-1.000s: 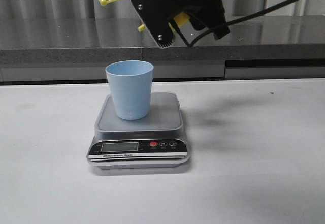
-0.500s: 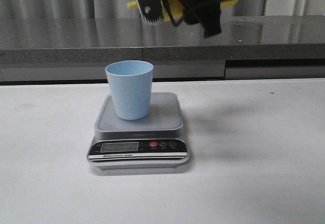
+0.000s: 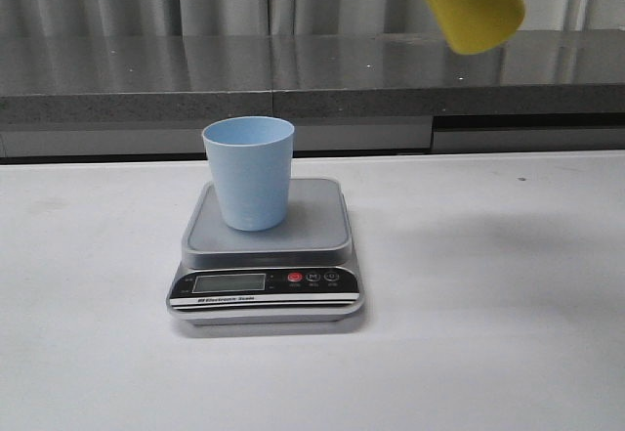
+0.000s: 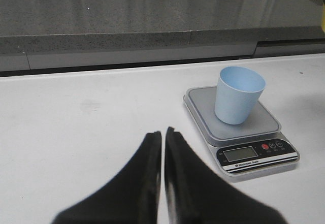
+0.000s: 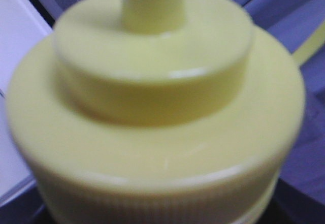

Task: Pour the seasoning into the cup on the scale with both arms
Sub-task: 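Bring the yellow bottle upright and lower it onto the table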

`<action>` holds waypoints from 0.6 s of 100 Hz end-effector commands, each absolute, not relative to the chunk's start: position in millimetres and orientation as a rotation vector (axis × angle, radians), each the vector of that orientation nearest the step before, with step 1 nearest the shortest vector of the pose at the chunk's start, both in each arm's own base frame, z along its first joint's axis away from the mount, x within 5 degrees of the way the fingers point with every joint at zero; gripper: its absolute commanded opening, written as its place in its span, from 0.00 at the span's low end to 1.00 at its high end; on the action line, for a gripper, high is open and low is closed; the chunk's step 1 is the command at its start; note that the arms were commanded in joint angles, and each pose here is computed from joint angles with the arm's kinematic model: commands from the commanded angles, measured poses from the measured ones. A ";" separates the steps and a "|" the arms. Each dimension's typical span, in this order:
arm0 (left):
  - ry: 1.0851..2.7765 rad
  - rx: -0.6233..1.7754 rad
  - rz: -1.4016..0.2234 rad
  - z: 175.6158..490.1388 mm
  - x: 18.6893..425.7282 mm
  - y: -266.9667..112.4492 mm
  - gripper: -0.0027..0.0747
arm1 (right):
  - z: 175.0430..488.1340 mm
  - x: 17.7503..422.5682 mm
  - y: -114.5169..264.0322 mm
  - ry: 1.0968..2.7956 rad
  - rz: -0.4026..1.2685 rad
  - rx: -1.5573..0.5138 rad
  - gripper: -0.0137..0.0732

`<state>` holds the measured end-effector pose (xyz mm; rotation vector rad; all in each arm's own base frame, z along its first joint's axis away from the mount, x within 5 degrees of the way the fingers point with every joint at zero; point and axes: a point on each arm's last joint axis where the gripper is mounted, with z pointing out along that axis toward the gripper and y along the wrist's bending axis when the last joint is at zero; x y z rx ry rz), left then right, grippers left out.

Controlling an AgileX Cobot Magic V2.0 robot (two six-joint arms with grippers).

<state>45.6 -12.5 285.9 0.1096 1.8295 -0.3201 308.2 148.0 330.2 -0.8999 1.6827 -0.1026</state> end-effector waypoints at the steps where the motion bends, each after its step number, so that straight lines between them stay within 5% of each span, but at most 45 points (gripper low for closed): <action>1: 1.740 0.092 -0.348 300.4 46.5 -13.1 0.05 | 345.3 299.6 137.2 1.575 0.061 -0.724 0.09; 15: 1.740 0.092 -0.348 300.4 46.5 -13.1 0.05 | 310.2 294.4 124.4 1.598 0.216 -0.528 0.09; 60: 1.740 0.092 -0.348 300.4 46.5 -13.1 0.05 | 226.0 306.8 122.7 1.509 0.313 -0.454 0.09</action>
